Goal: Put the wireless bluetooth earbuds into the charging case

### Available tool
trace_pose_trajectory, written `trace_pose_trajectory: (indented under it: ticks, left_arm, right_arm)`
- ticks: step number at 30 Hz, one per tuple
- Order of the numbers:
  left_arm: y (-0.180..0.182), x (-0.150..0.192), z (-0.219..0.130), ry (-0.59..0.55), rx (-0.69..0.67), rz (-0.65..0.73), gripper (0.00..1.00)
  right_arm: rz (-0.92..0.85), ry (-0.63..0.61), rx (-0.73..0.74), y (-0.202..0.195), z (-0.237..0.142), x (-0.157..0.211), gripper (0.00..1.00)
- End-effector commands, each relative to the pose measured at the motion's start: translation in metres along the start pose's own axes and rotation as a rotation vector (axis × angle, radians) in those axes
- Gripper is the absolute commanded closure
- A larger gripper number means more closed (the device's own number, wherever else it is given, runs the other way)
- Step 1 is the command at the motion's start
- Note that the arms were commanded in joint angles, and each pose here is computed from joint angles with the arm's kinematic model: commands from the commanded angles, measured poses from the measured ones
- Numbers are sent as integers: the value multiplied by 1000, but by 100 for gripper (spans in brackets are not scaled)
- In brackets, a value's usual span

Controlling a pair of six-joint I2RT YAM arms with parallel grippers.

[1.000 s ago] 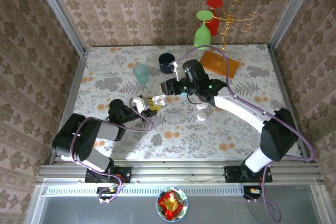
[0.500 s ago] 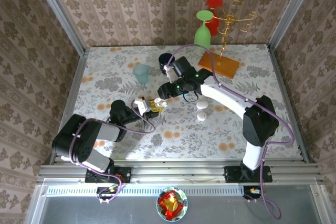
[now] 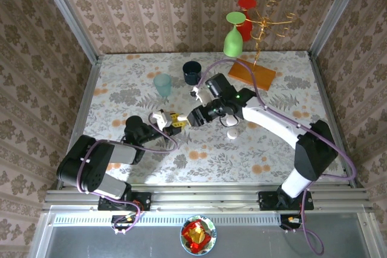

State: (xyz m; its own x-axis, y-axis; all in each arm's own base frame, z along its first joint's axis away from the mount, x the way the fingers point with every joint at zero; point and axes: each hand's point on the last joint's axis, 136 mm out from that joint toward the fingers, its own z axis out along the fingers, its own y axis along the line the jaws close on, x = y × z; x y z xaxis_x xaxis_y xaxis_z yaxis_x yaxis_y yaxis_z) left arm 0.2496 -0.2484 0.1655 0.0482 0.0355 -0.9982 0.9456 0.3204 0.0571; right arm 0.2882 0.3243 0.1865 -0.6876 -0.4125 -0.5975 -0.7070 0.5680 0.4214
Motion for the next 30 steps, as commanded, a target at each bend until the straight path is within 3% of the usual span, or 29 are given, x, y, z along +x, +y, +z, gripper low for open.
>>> trace_pose_trajectory:
  ticks: [1,4,7,15,20,24,29,30]
  left_arm:
    - [-13,-22,-1,-51,110,-87,100]
    - [-26,-27,-1,-48,208,-167,100]
    - [-27,-32,0,-52,215,-214,100]
    - [-39,-47,0,-73,258,-214,100]
    - [-37,-48,1,-74,256,-221,100]
    - [-36,-47,2,-71,259,-216,98]
    - [-35,-43,4,-65,265,-211,89]
    - [-35,-43,4,-65,263,-199,83]
  right_arm:
    - [-237,-116,-113,29,-22,-8,44]
    - [-326,-142,-108,31,-27,-1,43]
    - [-418,-151,-117,34,-27,0,42]
    - [-446,-144,-136,32,-17,-7,43]
    - [-449,-125,-183,37,-14,-2,56]
    - [-440,-125,-208,39,-12,1,77]
    - [-422,-136,-205,39,-13,0,86]
    - [-416,-142,-203,39,-13,0,87]
